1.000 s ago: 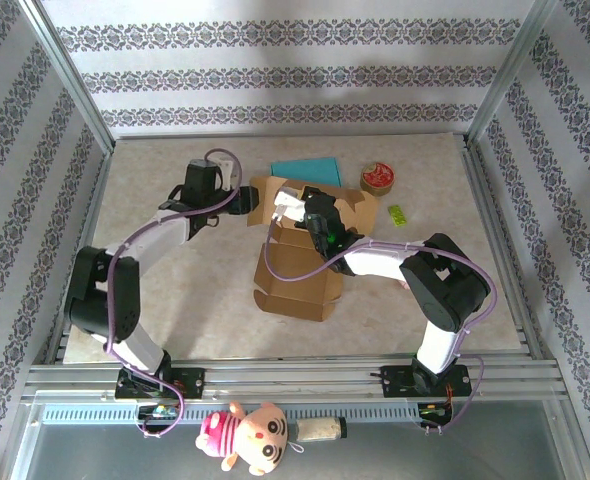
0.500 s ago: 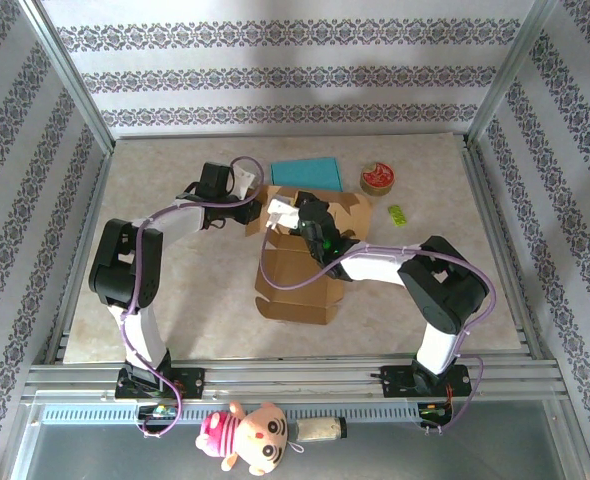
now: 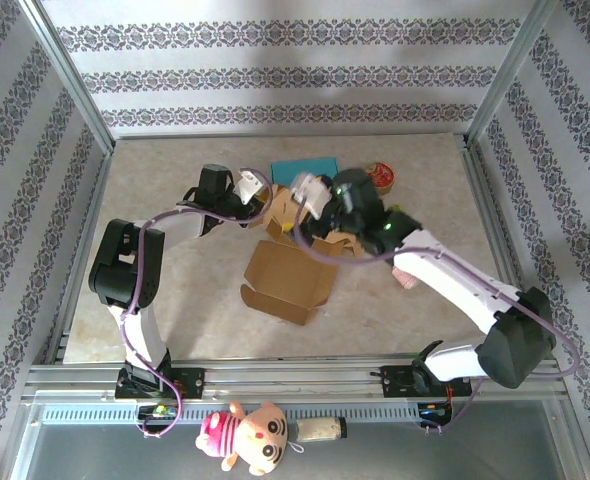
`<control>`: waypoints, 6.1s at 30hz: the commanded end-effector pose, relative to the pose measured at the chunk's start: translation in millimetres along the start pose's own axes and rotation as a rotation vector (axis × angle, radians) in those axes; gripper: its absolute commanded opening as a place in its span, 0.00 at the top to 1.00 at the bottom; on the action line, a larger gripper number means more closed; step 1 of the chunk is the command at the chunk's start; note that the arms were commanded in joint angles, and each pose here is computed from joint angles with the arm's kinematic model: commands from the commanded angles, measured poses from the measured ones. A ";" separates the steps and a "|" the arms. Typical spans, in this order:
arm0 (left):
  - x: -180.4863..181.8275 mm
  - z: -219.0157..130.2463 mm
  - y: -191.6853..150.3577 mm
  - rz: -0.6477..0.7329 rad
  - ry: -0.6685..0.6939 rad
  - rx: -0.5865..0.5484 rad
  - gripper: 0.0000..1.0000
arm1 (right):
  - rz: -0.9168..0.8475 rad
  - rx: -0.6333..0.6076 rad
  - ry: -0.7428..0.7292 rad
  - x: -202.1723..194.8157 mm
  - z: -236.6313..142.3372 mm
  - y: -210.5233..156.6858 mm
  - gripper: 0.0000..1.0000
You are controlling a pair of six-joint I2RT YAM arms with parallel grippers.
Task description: Fold the paper box
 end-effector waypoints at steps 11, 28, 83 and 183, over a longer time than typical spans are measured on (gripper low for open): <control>1.4 -3.0 17.3 0.285 -0.036 -0.154 1.00 | 0.877 0.193 0.213 -108.5 23.7 -60.4 0.07; -17.2 -3.0 24.9 0.217 -0.098 -0.107 1.00 | 0.947 0.365 0.184 -100.7 64.6 -120.1 0.26; -98.7 -28.3 -17.4 -0.367 -0.106 0.017 0.48 | 0.568 0.416 0.082 -31.3 86.2 -113.7 0.55; -35.4 47.5 30.0 -0.073 -0.566 0.066 0.80 | 0.950 0.160 0.485 -68.1 101.2 -113.9 0.34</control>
Point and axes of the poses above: each hand's point on the last joint's axis, 136 mm out from that joint toward the fingers, its own z axis out along the fingers, its own x axis along the line the jaws close on, y = z × x, the point moved 10 cm from there along -z, back along the fingers, and after that the axes turned 5 degrees about -z, right-handed, at the moved point
